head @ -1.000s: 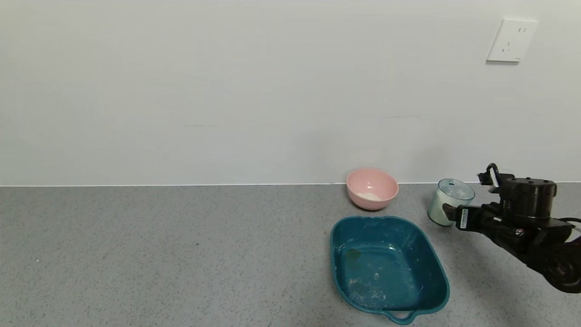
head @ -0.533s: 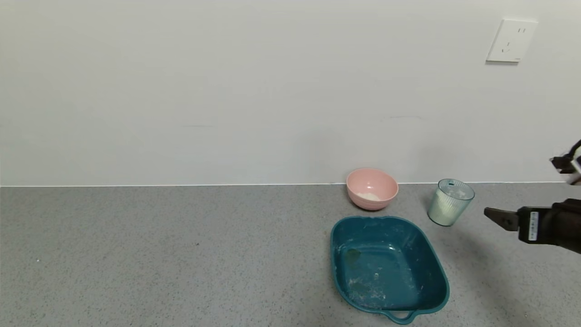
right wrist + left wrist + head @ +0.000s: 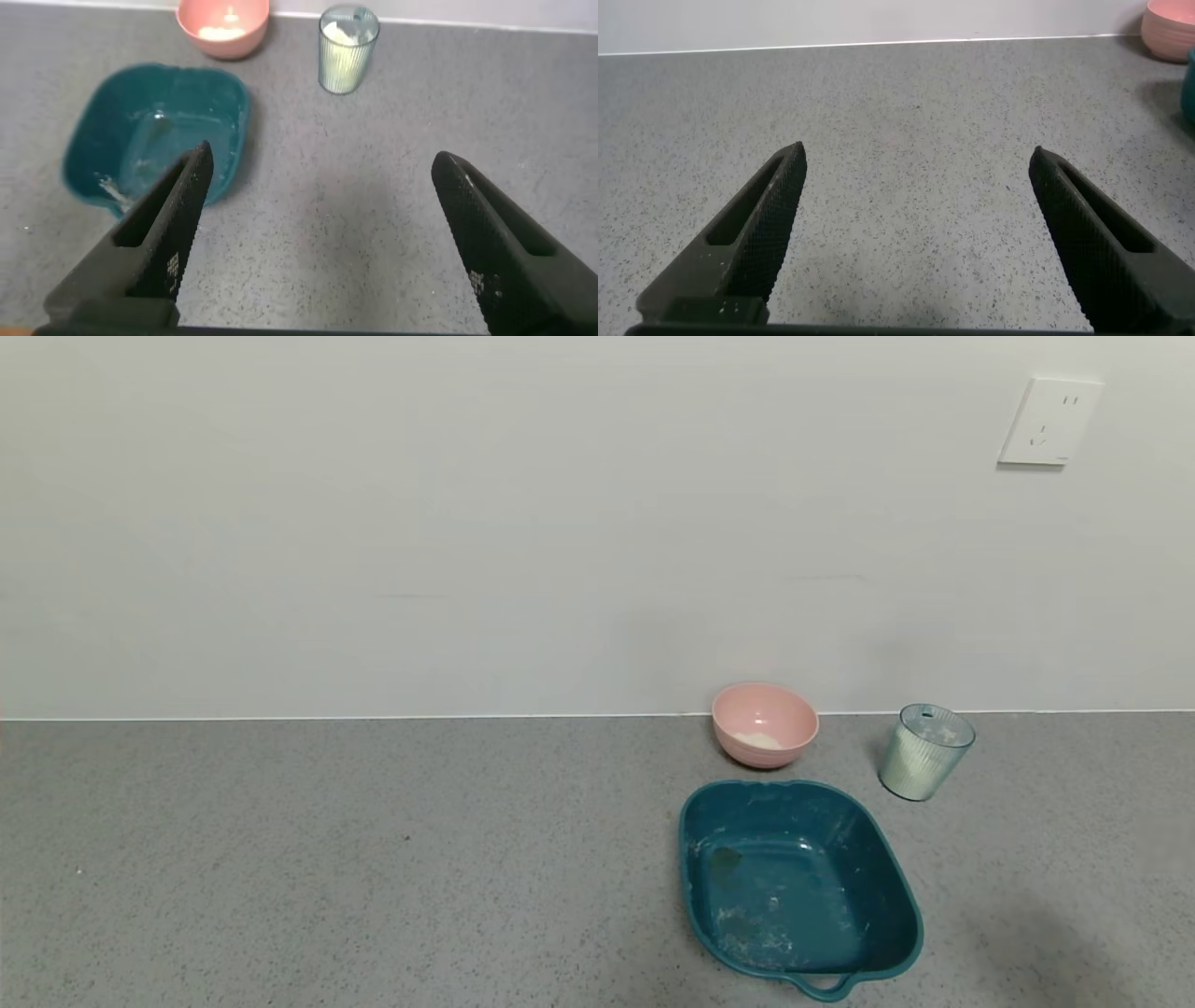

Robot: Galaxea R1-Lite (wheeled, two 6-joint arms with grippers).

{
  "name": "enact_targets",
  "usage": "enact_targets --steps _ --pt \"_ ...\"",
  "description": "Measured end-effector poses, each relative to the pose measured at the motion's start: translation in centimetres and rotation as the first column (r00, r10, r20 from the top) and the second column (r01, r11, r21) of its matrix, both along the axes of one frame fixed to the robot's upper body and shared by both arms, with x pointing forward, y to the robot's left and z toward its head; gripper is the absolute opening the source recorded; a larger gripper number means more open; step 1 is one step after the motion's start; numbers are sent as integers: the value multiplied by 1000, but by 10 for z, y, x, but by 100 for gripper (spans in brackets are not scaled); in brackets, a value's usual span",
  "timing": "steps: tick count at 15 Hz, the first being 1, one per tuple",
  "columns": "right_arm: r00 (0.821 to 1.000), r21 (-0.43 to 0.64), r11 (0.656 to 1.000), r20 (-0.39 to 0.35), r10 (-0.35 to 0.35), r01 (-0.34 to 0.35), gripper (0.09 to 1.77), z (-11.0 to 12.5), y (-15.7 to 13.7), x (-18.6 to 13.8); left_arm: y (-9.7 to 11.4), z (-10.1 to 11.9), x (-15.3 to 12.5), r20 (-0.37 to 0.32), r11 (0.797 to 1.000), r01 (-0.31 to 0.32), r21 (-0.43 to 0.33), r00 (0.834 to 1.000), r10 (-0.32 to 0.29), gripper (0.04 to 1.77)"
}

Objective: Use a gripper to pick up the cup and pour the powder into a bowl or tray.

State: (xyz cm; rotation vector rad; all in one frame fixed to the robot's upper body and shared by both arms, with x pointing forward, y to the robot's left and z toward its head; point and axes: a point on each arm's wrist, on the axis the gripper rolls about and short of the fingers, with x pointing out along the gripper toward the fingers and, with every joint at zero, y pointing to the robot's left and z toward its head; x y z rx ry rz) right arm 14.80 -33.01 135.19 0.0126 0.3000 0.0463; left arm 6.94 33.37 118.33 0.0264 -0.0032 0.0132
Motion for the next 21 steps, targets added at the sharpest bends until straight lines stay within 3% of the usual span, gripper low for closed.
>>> enact_targets --steps 3,7,11,17,21 --pt "996 12 1000 91 -15 14 170 0 -6 -37 0 0 0 0 1000 0 0 1000 0 172" --pt "982 12 993 151 -117 117 170 -9 -10 -78 0 0 0 0 1000 0 0 1000 0 172" --pt "971 11 991 196 -136 137 170 -29 -9 -109 0 0 0 0 1000 0 0 1000 0 172" --pt "942 -3 988 301 -149 157 170 -71 -8 -123 0 0 0 0 1000 0 0 1000 0 172" --pt "932 -1 993 345 -108 116 170 -99 -7 -116 0 0 0 0 1000 0 0 1000 0 172"
